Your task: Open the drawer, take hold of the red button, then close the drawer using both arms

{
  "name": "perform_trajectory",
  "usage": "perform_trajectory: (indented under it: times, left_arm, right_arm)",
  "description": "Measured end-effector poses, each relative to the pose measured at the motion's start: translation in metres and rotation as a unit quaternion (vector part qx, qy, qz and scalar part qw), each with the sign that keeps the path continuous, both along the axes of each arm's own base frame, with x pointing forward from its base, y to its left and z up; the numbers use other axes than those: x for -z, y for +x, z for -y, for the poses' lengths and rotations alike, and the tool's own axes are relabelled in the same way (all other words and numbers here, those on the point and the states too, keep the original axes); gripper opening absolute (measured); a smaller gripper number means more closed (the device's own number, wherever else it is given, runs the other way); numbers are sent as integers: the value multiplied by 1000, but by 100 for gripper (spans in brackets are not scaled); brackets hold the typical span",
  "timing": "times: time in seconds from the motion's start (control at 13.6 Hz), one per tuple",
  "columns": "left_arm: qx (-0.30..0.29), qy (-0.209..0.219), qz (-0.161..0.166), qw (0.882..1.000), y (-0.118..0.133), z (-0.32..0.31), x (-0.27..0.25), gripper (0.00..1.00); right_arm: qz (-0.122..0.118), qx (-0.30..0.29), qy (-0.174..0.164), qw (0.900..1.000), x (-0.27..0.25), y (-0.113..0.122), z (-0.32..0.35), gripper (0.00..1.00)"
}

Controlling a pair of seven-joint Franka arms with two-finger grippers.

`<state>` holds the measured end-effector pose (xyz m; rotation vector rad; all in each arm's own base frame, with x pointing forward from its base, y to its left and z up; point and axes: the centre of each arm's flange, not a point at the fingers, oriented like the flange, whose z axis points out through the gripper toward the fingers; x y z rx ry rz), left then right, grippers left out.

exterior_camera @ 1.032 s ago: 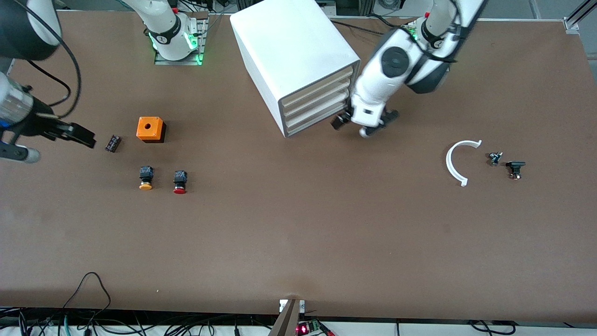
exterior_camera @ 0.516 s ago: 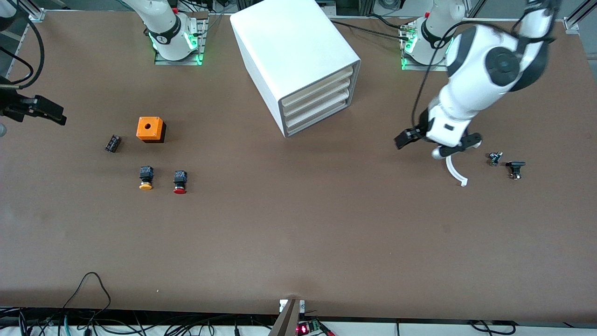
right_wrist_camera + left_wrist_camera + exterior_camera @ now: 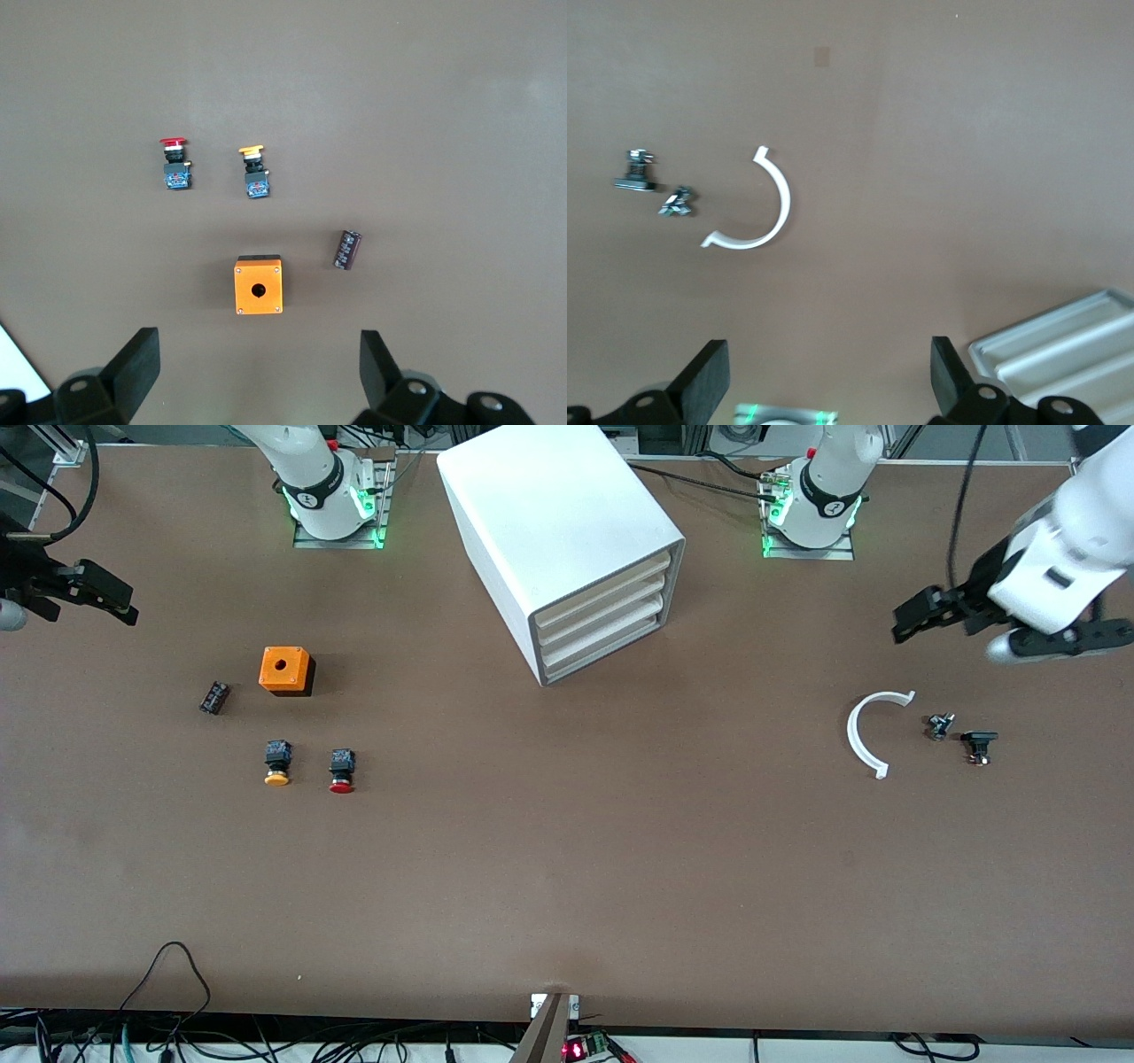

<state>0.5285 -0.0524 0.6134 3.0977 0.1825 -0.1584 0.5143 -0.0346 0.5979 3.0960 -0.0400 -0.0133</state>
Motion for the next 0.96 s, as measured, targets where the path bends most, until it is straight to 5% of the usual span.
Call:
perform_trajectory:
  times: [0.96]
  left_arm:
    - [17,-1,-21,1000,4,-3,0,100]
  right_arm:
    - [4,9,4,1000,6,8,-1,100]
